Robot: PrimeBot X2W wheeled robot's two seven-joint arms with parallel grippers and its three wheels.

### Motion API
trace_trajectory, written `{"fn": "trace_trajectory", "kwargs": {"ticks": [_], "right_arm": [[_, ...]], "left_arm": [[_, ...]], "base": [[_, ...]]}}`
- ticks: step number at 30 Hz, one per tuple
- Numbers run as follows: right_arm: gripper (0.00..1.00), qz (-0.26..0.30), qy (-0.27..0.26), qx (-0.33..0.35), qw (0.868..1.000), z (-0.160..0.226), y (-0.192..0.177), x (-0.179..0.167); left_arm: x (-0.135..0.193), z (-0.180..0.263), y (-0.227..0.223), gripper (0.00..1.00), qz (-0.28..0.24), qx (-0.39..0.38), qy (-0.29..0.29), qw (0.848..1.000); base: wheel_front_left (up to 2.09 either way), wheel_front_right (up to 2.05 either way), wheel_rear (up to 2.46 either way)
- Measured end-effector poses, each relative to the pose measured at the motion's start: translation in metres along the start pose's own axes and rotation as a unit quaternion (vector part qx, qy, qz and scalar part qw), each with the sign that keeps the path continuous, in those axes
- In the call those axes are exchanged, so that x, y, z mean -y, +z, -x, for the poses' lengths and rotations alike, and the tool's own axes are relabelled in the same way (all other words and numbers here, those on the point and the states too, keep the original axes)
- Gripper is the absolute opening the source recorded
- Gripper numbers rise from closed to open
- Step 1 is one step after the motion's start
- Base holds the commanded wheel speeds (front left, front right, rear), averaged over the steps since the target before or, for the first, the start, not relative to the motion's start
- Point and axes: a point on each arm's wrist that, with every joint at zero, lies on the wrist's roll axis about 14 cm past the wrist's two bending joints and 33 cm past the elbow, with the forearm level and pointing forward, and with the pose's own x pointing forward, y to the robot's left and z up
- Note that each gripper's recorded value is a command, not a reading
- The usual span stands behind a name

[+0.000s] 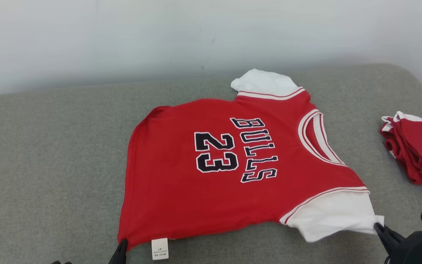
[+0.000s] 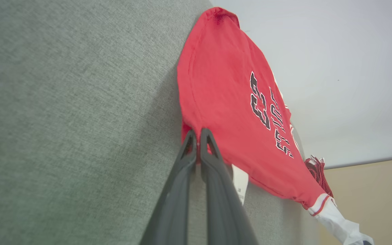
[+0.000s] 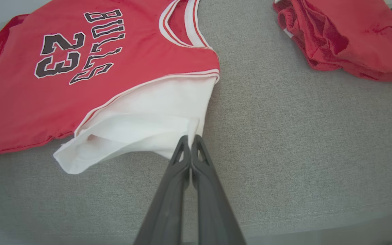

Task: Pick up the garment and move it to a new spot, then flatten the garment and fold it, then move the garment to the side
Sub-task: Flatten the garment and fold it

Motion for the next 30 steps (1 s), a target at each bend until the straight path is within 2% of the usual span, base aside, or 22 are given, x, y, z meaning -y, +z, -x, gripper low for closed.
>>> {"fn": "trace_trajectory", "kwargs": {"ticks": [3, 7, 11, 14, 19, 23, 27, 30], "right_arm": [[0.00, 0.001, -0.005, 0.044, 0.999, 0.011, 0.018, 0.001], [0.00, 0.015, 0.017, 0.105, 0.994, 0.014, 0.048, -0.012], [0.00, 0.055, 0.037, 0.185, 0.980, 0.018, 0.099, -0.025], [0.00, 0.095, 0.049, 0.254, 0.961, 0.022, 0.151, -0.035], [0.00, 0.152, 0.065, 0.358, 0.919, 0.039, 0.240, -0.055], [0.00, 0.192, 0.052, 0.423, 0.884, 0.053, 0.304, -0.064], [0.00, 0.225, 0.028, 0.455, 0.861, 0.058, 0.350, -0.067], [0.00, 0.241, 0.014, 0.475, 0.846, 0.063, 0.379, -0.069]], "left_arm": [[0.009, 0.006, 0.006, 0.00, 0.000, 0.012, -0.011, 1.000], [0.026, 0.003, 0.012, 0.00, -0.004, 0.015, -0.038, 0.999], [0.065, -0.015, 0.039, 0.00, -0.032, 0.025, -0.091, 0.995], [0.097, -0.034, 0.075, 0.00, -0.064, 0.049, -0.130, 0.988], [0.164, -0.062, 0.141, 0.00, -0.131, 0.093, -0.184, 0.970], [0.213, -0.080, 0.185, 0.00, -0.173, 0.129, -0.211, 0.953], [0.254, -0.094, 0.212, 0.00, -0.213, 0.159, -0.230, 0.936], [0.273, -0.105, 0.223, 0.00, -0.236, 0.172, -0.236, 0.927]], "base": [[0.00, 0.00, 0.00], [0.00, 0.00, 0.00], [0.00, 0.00, 0.00], [0.00, 0.00, 0.00], [0.00, 0.00, 0.00], [0.00, 0.00, 0.00], [0.00, 0.00, 0.00], [0.00, 0.00, 0.00]]}}
